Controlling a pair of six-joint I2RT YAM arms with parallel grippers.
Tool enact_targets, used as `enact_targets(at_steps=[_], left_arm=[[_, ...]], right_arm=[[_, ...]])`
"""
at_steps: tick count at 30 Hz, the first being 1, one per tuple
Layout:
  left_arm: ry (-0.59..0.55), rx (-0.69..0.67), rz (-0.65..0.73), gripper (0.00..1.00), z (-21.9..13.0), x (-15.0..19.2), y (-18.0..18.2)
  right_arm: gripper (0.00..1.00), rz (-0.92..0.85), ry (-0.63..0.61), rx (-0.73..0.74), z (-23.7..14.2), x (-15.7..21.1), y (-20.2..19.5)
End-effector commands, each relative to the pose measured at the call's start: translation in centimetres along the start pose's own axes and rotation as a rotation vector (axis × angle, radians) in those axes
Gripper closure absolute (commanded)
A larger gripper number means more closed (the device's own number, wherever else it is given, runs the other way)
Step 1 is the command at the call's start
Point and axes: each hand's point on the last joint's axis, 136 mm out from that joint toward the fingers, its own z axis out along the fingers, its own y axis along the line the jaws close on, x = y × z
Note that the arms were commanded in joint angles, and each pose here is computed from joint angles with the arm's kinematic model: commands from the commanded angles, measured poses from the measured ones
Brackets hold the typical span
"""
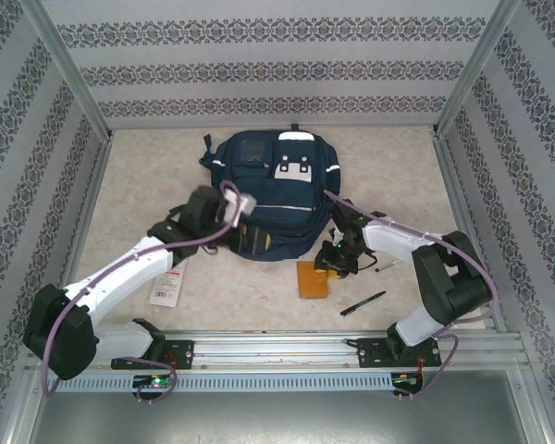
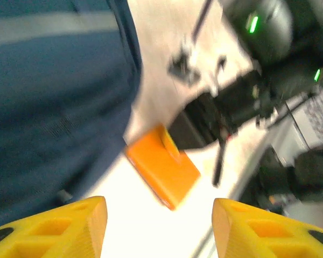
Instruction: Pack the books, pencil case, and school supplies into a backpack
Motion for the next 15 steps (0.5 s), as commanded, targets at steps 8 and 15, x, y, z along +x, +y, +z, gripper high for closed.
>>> enact_targets(at_steps=[8, 15], left_arm=[[0.309, 0.040, -0.289, 0.45, 5.9, 9.1, -1.0], [0.315, 0.078, -0.312, 0.46, 10.3, 8.7, -0.5]], right_arm=[[0.51, -0.045, 0.035, -0.127, 0.1, 2.4, 1.1], [0.74, -0.177, 0.026, -0.159, 1.3, 2.4, 1.3]])
